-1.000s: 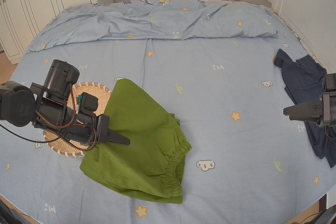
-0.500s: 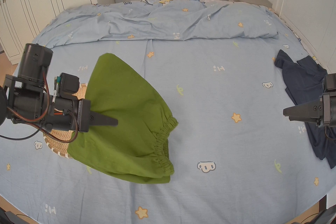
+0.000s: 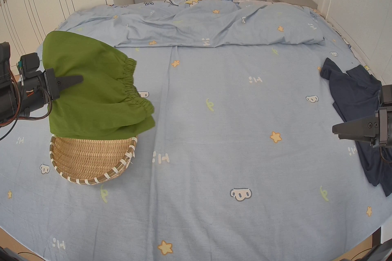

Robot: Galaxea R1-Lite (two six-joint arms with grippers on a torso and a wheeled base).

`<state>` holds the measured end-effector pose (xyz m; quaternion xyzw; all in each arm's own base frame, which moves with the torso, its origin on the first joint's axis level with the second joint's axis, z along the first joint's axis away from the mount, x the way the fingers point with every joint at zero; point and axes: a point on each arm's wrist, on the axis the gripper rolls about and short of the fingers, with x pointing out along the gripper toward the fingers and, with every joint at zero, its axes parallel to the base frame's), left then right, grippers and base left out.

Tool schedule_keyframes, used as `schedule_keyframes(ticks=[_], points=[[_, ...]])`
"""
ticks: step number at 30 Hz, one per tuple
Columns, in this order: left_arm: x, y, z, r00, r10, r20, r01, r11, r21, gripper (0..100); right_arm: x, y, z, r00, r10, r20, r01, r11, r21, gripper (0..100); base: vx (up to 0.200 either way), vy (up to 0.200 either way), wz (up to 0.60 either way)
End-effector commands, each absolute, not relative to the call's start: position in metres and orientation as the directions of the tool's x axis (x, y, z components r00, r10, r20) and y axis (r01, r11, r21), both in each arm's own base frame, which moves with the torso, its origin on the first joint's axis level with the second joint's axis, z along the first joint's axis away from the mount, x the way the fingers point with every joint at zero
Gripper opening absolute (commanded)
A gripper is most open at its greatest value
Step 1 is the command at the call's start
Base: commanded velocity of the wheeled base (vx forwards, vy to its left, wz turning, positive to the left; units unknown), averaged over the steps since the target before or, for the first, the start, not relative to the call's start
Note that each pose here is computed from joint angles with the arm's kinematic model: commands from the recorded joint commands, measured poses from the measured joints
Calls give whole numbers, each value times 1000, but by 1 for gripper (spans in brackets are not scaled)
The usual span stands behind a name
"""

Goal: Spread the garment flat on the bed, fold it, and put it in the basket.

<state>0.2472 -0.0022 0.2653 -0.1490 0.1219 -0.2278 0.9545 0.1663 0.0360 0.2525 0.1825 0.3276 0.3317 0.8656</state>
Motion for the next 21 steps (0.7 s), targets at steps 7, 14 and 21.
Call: schedule_keyframes(ticks=[7,14,21], points=[[290,31,173,823,-380,-422,160,868,-470,0,162,36,256,571,696,-435,-464,711,529,100,0,0,0],[293,47,150,767,-348,-539,30,858,-512,0,161,36,255,567,699,-435,-466,708,530,100,0,0,0],[305,48,159,681,-303,-666,-106,860,-500,0,161,37,255,559,704,-437,-471,704,531,100,0,0,0]])
